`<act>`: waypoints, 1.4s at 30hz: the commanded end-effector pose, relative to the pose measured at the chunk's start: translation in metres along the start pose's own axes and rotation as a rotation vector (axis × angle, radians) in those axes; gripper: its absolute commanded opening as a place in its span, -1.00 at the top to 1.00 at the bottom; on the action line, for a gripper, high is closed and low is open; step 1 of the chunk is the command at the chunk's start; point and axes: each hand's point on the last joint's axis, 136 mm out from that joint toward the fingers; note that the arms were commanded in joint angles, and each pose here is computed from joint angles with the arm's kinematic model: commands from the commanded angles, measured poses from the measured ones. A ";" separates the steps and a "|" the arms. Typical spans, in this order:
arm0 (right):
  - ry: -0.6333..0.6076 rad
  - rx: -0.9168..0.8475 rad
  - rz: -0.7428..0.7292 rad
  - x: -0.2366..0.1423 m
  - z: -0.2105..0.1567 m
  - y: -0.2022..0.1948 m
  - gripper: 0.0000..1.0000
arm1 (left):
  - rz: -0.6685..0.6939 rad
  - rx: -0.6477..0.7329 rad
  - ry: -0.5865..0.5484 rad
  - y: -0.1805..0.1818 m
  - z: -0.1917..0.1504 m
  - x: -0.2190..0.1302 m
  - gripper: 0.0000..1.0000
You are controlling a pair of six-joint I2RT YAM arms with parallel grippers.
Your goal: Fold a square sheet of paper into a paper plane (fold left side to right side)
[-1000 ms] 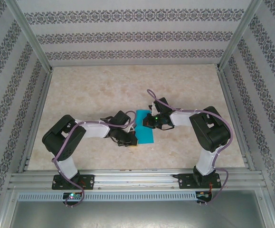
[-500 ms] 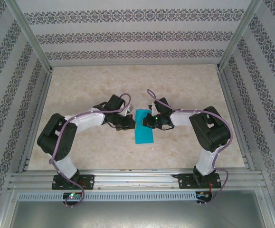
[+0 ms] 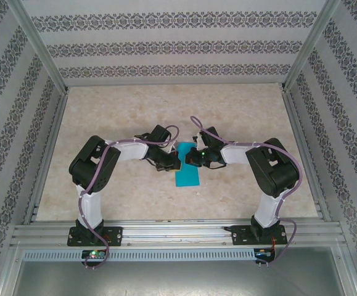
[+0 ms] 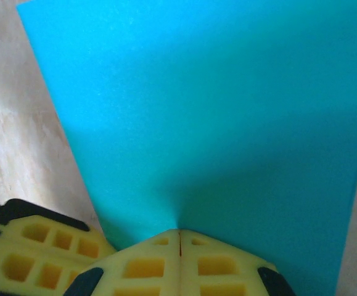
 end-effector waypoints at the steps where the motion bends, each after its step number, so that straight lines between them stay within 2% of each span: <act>1: 0.017 0.029 -0.159 0.007 -0.014 -0.044 1.00 | 0.016 -0.020 0.011 0.004 -0.004 0.010 1.00; 11: -0.040 -0.029 -0.033 -0.016 0.010 0.012 0.98 | 0.121 -0.086 0.060 0.024 -0.023 0.014 1.00; 16: -0.063 -0.051 -0.015 -0.035 0.006 0.024 1.00 | 0.117 -0.107 0.062 0.023 -0.024 0.015 1.00; 22: -0.008 -0.012 -0.017 -0.045 -0.029 0.013 1.00 | 0.109 -0.125 0.045 0.022 -0.022 0.015 1.00; 28: 0.060 -0.001 -0.019 -0.032 -0.060 0.008 1.00 | 0.091 -0.128 0.032 0.018 -0.019 0.016 1.00; 36: 0.103 0.044 -0.129 -0.010 -0.071 -0.022 1.00 | 0.062 -0.115 0.016 0.008 -0.013 0.012 1.00; 42: 0.134 0.045 -0.231 -0.008 -0.080 -0.045 1.00 | -0.005 -0.050 -0.050 -0.018 0.010 -0.002 1.00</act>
Point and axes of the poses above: each hand's point on the last joint's axis, 136 mm out from that joint toward the fingers, its own x axis out along the fingers, its own y axis along the line the jaws close on, z = x × y, and after that the axes turned 12 degrees about x, right-handed
